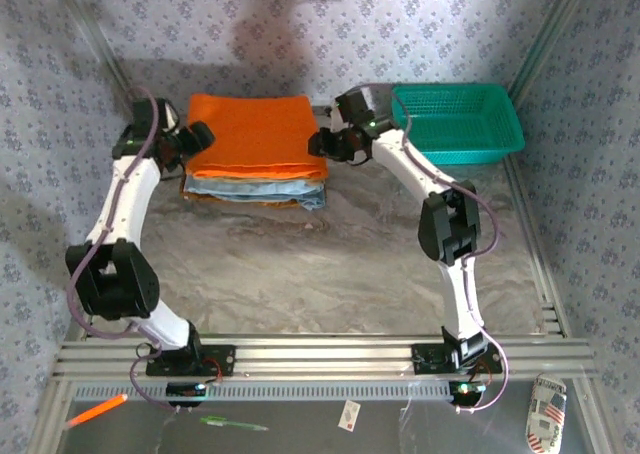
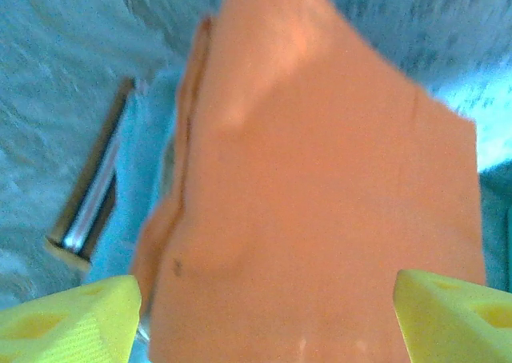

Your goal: Fold and stack the trousers

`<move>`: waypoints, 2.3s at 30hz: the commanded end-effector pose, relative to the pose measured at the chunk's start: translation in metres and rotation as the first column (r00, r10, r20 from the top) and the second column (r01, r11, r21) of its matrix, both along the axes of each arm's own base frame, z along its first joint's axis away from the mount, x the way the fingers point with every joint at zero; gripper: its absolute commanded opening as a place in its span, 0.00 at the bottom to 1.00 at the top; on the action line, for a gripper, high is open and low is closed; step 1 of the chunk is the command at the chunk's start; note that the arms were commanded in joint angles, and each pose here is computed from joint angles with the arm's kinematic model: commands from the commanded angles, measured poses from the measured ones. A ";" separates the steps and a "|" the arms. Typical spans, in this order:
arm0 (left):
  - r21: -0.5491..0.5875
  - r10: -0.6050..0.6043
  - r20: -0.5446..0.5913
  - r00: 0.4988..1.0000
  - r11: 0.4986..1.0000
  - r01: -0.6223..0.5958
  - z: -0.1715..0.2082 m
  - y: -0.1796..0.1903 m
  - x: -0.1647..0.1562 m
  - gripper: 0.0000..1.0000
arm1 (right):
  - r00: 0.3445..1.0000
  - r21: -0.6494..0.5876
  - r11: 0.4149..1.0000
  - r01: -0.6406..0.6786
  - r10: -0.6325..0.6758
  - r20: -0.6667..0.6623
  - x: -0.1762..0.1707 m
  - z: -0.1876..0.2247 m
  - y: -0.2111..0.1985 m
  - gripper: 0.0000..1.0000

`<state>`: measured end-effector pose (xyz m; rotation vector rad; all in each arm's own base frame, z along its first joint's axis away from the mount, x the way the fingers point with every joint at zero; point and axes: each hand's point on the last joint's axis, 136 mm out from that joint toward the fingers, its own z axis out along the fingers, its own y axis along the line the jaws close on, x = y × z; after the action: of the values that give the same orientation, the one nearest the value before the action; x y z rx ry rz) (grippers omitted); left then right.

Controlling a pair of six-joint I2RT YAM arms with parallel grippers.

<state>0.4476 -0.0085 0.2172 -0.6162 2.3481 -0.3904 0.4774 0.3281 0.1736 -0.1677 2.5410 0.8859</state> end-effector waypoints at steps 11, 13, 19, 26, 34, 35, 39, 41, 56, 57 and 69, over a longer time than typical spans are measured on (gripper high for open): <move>0.045 0.120 -0.176 0.977 0.992 -0.114 -0.053 0.031 -0.004 0.82 | 0.999 -0.085 0.996 -0.013 0.010 -0.039 -0.009 0.009 0.003 0.40; 0.045 0.131 -0.110 0.985 0.991 -0.127 -0.023 0.034 -0.012 0.86 | 1.000 -0.081 0.997 -0.006 0.007 0.012 -0.015 0.040 -0.004 0.43; -0.011 0.093 0.058 0.994 0.996 -0.092 0.063 0.021 -0.062 0.92 | 0.989 -0.040 0.999 -0.001 0.007 0.147 -0.053 0.116 -0.021 0.49; -0.052 0.056 0.319 0.946 0.998 -0.041 0.146 0.004 -0.136 1.00 | 0.950 -0.019 1.000 0.023 -0.016 0.312 -0.114 0.176 -0.045 0.55; -0.024 -0.216 0.330 0.919 0.971 0.237 0.080 -0.087 -0.190 0.89 | 0.953 -0.041 0.986 0.161 -0.145 0.265 -0.151 0.110 -0.090 0.58; 0.014 -0.254 0.315 0.914 0.965 0.263 0.069 -0.099 -0.190 0.90 | 0.952 -0.048 0.981 0.187 -0.169 0.256 -0.154 0.102 -0.099 0.58; 0.178 -0.429 0.222 0.876 0.901 0.396 0.028 -0.180 -0.176 0.92 | 0.938 -0.067 0.953 0.296 -0.277 0.207 -0.171 0.069 -0.141 0.63; 0.221 -0.471 0.174 0.865 0.875 0.432 0.011 -0.219 -0.160 0.95 | 0.923 -0.055 0.934 0.354 -0.339 0.183 -0.178 0.058 -0.162 0.65; 0.182 -0.142 -0.105 0.984 0.970 0.160 -0.161 -0.248 0.002 0.85 | 0.862 -0.034 0.863 0.504 -0.500 0.081 -0.227 0.021 -0.247 0.73; 0.180 -0.114 -0.120 0.986 0.974 0.135 -0.170 -0.238 0.004 0.85 | 0.860 -0.030 0.861 0.508 -0.505 0.079 -0.228 0.021 -0.249 0.73; 0.062 0.071 -0.200 0.977 0.996 -0.059 -0.197 -0.124 0.020 0.79 | 0.863 -0.003 0.865 0.502 -0.500 0.074 -0.223 0.025 -0.253 0.73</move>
<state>0.4706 -0.2136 0.0507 -0.4748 2.4887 -0.4278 0.2566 0.0728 0.2001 0.4540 2.3371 0.6076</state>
